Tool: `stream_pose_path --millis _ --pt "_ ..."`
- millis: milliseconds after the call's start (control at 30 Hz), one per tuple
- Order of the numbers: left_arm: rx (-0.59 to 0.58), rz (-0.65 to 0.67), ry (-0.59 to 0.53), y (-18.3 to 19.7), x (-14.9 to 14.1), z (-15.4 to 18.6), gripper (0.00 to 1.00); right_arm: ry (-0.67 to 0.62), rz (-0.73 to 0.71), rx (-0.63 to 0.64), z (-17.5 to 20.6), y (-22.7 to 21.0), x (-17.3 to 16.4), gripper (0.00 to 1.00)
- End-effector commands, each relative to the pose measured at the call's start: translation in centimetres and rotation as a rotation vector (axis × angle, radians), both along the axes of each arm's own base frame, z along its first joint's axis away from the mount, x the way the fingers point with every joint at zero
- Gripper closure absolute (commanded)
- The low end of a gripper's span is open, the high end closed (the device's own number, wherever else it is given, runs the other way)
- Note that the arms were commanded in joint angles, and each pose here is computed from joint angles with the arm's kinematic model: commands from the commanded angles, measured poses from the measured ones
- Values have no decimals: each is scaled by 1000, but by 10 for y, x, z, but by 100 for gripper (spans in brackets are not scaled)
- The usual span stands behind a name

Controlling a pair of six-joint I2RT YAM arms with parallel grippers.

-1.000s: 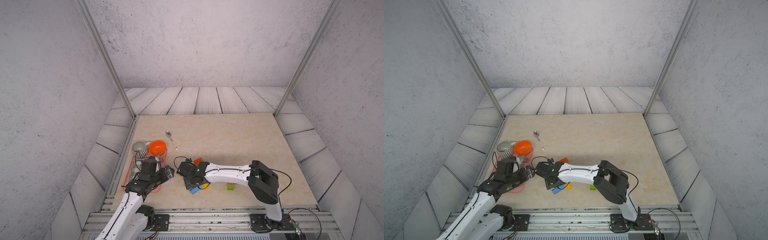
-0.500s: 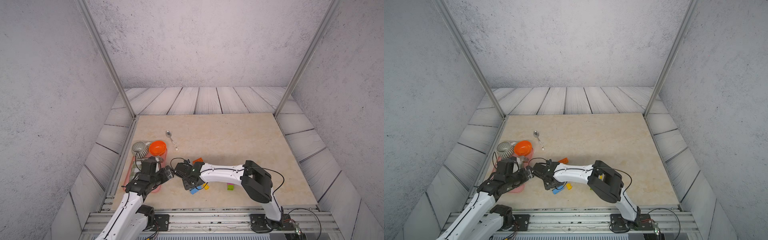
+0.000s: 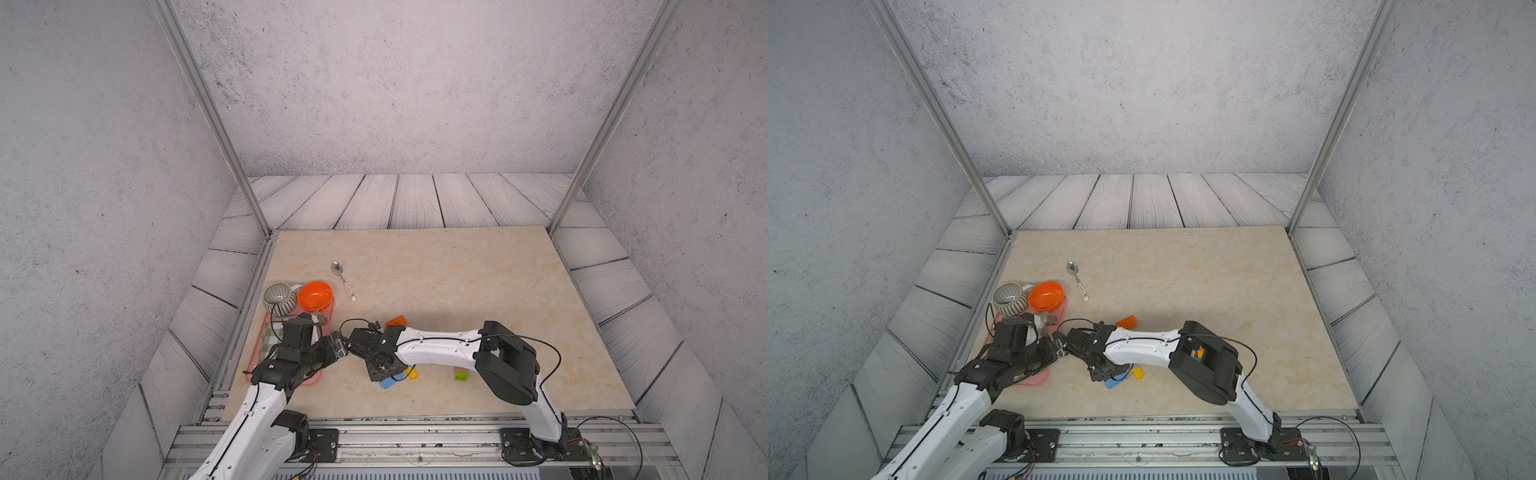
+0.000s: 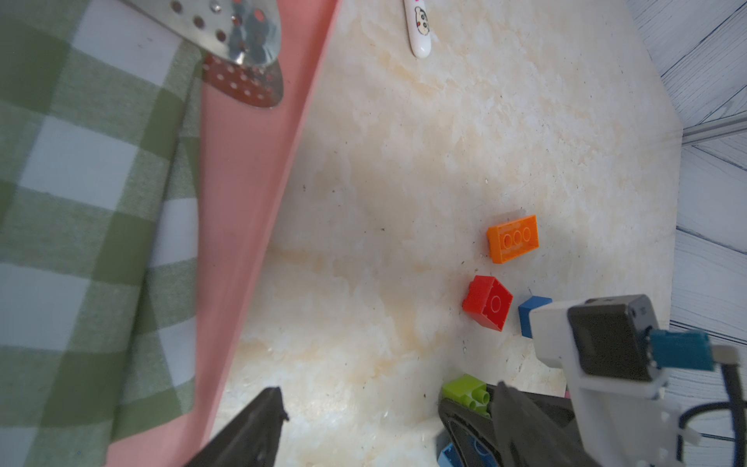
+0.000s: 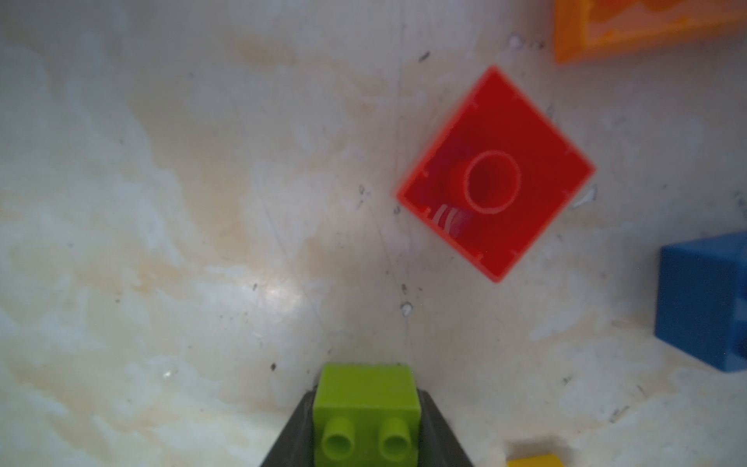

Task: Assemble the letter p with lego
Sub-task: Pick up the lego brick from the center of the board.

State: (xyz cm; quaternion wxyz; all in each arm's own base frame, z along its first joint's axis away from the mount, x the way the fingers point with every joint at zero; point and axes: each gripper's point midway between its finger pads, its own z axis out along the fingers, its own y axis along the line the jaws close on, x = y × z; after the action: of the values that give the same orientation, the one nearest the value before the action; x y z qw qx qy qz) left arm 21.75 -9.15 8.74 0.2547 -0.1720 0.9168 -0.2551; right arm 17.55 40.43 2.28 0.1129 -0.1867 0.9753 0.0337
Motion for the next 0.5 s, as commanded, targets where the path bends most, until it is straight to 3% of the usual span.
stream_pose_path --millis 0,200,300,467 --pt "0 -7 -7 0 1 -1 15 -46 3 -27 14 -4 5 73" --pt "-52 -61 -32 -13 7 6 15 -191 75 -31 62 -20 21 100" --pt "-70 -82 -38 -18 12 14 15 -264 145 -60 83 -35 28 100" --pt "-124 -123 -45 -35 25 26 15 -277 264 -107 98 -63 40 100"
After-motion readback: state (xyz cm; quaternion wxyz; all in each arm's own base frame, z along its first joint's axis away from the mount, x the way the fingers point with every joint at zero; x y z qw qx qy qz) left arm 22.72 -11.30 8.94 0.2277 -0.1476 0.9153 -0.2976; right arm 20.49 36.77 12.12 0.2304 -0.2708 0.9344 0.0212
